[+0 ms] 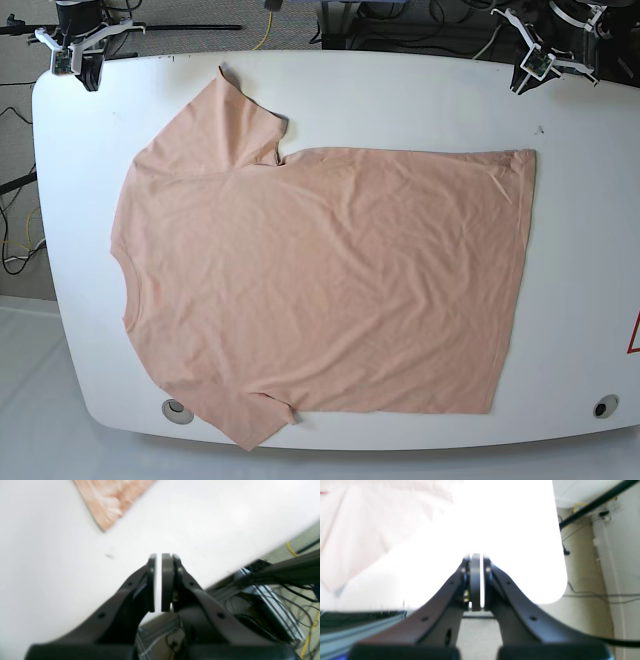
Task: Fold the T-shirt properly
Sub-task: 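Lower both grippers toward the shirt's shoulder corners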
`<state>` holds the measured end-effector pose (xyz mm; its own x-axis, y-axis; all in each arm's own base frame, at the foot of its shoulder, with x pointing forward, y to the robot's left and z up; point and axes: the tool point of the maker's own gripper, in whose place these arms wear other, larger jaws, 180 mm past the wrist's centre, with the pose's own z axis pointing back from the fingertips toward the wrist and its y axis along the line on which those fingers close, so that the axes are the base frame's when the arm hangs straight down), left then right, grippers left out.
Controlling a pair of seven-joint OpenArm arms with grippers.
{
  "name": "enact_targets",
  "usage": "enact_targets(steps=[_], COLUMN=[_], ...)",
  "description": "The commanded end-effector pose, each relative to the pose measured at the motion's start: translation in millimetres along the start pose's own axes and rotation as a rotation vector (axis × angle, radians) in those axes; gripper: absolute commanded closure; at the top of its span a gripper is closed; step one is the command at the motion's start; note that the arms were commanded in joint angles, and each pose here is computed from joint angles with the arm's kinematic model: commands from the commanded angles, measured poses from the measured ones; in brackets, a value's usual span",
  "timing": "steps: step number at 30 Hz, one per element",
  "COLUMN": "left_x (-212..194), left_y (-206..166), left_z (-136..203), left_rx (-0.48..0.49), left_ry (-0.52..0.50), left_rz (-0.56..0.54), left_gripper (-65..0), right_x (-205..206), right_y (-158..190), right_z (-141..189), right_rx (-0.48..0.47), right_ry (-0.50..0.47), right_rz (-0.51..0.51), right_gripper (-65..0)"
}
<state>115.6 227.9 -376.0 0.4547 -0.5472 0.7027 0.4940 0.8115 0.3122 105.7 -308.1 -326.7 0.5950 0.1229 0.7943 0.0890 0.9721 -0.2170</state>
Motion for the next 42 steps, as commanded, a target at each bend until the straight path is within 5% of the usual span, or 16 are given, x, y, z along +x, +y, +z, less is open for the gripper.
enact_targets(steps=[1,8,14,26,42], left_x=[8,13,26,41,59], left_y=[2,-4,-12,-4,32], left_z=[3,1,3,7,-3], left_rx=[0.015,0.01,0.022,0.059,0.068], left_ry=[-0.037,-0.053,-0.092,-0.131,-0.093], left_rz=[0.012,0.024,0.033,0.081,0.034], left_gripper=[-5.0,-10.2,-8.0,-8.7,-8.9], right_x=[14,32,56,55,79], right_y=[-13,-13,-15,-19,-46], right_z=[-1,-10,-23,-51,-54], right_rx=[-0.029,-0.011,0.03,0.155,0.162], right_ry=[-0.049,-0.109,-0.19,-0.192,-0.173], right_rz=[-0.01,-0.062,-0.12,-0.283,-0.043], right_gripper=[-1.3,-1.7,-2.2,-5.1,-8.3])
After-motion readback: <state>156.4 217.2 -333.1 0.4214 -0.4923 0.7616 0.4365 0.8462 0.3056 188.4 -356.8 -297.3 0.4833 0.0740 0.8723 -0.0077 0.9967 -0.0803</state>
